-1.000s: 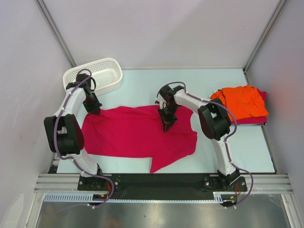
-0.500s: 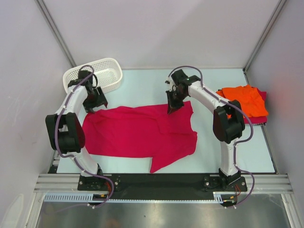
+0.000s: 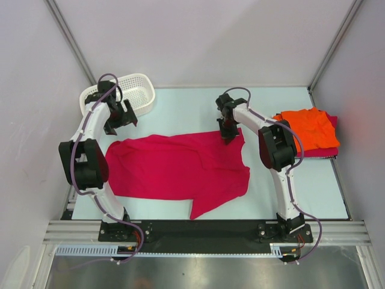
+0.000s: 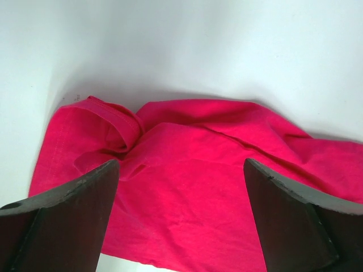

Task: Fold and stack the t-shirts
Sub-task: Fold the flattened tshirt in 1/3 of the way

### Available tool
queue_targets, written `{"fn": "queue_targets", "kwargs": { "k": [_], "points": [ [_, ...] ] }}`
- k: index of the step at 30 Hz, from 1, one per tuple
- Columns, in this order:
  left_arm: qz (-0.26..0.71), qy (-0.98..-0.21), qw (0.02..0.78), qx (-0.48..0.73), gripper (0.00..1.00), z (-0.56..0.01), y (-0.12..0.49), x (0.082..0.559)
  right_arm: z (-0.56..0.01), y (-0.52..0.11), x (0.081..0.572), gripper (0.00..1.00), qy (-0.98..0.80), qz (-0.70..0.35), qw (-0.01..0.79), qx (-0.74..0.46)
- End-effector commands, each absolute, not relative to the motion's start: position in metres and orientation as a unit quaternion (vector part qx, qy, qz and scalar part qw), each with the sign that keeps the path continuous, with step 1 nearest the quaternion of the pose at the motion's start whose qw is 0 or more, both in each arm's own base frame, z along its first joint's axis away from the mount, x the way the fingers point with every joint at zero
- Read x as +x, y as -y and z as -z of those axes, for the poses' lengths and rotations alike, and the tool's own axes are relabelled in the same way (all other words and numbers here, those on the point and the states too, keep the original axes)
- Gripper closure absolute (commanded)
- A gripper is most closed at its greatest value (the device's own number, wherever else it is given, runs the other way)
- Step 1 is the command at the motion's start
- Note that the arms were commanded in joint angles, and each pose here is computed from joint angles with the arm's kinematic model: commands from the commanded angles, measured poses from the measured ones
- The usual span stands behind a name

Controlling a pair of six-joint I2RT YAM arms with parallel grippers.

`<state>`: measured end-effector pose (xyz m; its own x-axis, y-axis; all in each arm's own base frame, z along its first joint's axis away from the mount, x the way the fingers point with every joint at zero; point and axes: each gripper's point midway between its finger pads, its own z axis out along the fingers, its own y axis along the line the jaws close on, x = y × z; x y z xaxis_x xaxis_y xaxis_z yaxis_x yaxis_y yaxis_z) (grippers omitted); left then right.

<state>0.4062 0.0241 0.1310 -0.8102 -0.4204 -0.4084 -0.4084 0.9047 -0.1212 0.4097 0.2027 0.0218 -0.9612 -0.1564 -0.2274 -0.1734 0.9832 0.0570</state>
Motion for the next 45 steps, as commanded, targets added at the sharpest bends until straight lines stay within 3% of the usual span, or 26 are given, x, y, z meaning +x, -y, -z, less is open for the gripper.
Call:
{"fn": "queue_targets", "kwargs": {
  "k": [1,16,28,30,31,32,33,35,37,40,41,43,45],
  "points": [
    [-0.002,-0.948,0.250,-0.196,0.04,-0.155,-0.030,0.404,-0.035,-0.180,0.440,1.00,-0.981,0.046,0.175,-0.062],
    [-0.055,-0.956,0.224,-0.181,0.04,-0.144,-0.046,0.378,-0.030,-0.155,0.510,1.00,-0.947,0.180,0.263,-0.045],
    [-0.033,-0.958,0.216,-0.186,0.04,-0.135,-0.039,0.402,-0.091,-0.096,0.558,1.00,-0.903,0.234,0.359,0.031],
    [-0.032,-0.961,0.206,-0.181,0.12,-0.127,-0.039,0.402,-0.115,-0.101,0.556,1.00,-0.903,0.206,0.375,0.041],
    [-0.041,-0.962,0.201,-0.181,0.21,-0.124,-0.042,0.401,-0.120,-0.107,0.554,1.00,-0.905,0.190,0.378,0.035],
    [-0.047,-0.962,0.196,-0.182,0.59,-0.120,-0.043,0.400,-0.128,-0.115,0.550,1.00,-0.907,0.173,0.383,0.032],
    [-0.056,-0.964,0.182,-0.185,0.80,-0.111,-0.045,0.396,-0.134,-0.124,0.543,1.00,-0.912,0.144,0.383,0.029],
    [-0.065,-0.965,0.163,-0.193,1.00,-0.101,-0.050,0.389,-0.140,-0.135,0.532,1.00,-0.918,0.122,0.377,0.022],
    [-0.065,-0.966,0.144,-0.206,1.00,-0.091,-0.054,0.384,-0.143,-0.151,0.514,1.00,-0.925,0.103,0.366,0.005],
    [-0.049,-0.963,0.136,-0.226,0.64,-0.082,-0.058,0.381,-0.136,-0.165,0.488,1.00,-0.931,0.099,0.350,-0.016],
    [-0.040,-0.963,0.136,-0.231,0.44,-0.081,-0.058,0.381,-0.135,-0.165,0.483,1.00,-0.932,0.099,0.348,-0.015],
    [-0.030,-0.958,0.138,-0.251,0.29,-0.078,-0.070,0.382,-0.128,-0.171,0.470,1.00,-0.937,0.088,0.337,-0.022],
    [-0.013,-0.956,0.141,-0.259,0.25,-0.076,-0.075,0.386,-0.123,-0.175,0.464,1.00,-0.940,0.081,0.329,-0.025]
  ]
}}
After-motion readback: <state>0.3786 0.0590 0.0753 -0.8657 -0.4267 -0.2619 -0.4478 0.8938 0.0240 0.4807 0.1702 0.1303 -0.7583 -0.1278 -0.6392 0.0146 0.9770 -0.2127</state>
